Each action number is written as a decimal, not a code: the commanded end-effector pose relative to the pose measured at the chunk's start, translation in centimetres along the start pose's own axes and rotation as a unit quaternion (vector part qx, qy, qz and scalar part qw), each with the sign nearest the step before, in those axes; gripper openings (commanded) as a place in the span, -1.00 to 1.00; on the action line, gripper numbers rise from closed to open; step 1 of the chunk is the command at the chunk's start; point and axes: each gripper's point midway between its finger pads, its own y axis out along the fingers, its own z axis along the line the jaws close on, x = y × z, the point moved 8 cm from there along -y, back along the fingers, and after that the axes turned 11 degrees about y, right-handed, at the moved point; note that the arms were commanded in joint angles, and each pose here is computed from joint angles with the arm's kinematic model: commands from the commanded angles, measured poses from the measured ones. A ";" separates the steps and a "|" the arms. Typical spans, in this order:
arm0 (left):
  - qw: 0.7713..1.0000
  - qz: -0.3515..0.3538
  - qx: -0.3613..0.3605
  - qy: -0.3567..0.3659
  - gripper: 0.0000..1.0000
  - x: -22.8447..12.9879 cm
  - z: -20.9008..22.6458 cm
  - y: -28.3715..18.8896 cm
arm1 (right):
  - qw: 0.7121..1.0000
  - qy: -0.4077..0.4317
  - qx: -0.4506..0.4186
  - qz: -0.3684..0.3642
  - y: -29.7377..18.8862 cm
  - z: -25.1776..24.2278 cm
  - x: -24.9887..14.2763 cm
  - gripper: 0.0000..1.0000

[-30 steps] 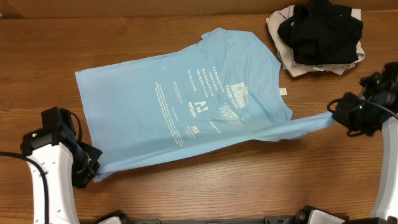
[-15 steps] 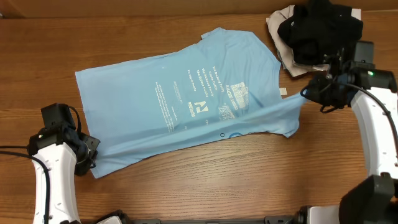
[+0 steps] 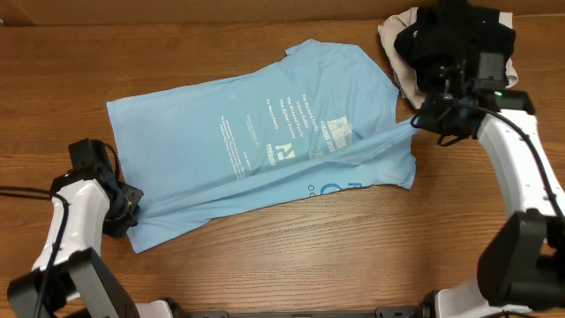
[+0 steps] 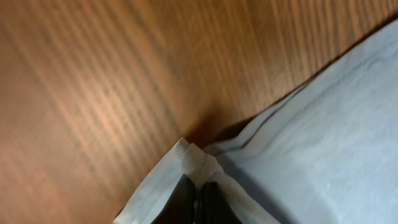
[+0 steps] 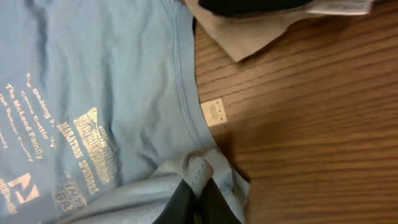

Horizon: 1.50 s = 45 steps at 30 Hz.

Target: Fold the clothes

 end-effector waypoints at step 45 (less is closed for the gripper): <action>0.994 -0.017 0.000 0.104 -0.91 6.1 -4.1 -1.3 | 0.998 -0.030 0.024 -0.042 2.5 0.8 2.1 -0.92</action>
